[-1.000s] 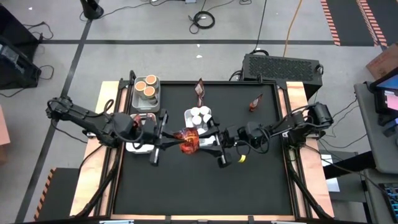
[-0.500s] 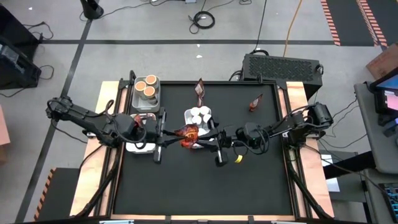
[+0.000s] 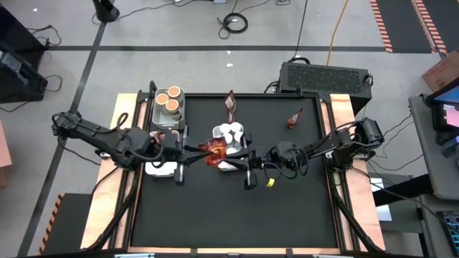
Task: Sort spices by type
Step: Put the orange seasoning pack into the left white bin
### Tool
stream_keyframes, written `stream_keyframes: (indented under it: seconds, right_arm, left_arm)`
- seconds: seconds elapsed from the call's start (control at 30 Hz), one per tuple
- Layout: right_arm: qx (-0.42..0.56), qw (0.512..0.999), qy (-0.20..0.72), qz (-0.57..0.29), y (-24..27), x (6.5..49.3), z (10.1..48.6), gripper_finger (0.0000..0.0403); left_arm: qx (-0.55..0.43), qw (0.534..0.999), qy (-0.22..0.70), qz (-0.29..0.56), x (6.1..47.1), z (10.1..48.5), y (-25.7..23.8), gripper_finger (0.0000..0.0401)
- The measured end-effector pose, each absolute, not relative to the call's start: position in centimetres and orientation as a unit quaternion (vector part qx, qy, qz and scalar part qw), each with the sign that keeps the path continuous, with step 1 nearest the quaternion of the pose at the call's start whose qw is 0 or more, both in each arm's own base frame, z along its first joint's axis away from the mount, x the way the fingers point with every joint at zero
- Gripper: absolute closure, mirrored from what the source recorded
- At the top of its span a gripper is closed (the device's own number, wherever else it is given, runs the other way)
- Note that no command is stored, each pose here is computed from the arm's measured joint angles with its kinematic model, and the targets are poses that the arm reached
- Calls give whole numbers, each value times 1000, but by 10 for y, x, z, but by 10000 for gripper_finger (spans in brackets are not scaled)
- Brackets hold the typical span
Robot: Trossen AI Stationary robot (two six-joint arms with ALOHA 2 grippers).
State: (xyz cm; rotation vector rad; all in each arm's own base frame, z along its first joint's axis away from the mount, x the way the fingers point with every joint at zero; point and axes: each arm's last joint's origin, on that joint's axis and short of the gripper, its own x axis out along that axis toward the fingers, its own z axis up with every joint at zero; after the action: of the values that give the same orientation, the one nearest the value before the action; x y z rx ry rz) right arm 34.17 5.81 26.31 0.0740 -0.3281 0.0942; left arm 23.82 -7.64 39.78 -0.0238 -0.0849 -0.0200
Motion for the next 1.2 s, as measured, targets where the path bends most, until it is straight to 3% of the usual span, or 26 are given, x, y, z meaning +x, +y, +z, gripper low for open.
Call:
stream_keyframes:
  seconds: [0.3,0.53,0.73,0.83,1.03,1.2]
  right_arm:
    - [21,992,-112,49,58,341,260,392]
    - [1,999,-21,49,56,326,268,388]
    - [-13,999,-19,45,53,316,280,388]
    - [-27,999,-20,11,49,316,282,388]
    - [-29,999,-23,14,39,322,276,380]
    - [-30,996,-45,68,43,330,270,332]
  left_arm:
    - [-13,999,-23,28,233,396,-74,382]
    - [-72,975,97,185,201,382,-59,382]
    - [-115,925,201,303,177,347,-50,382]
    - [-109,931,216,272,179,336,-56,382]
    - [-77,974,184,112,200,325,-78,382]
    - [-29,989,142,39,213,329,-88,382]
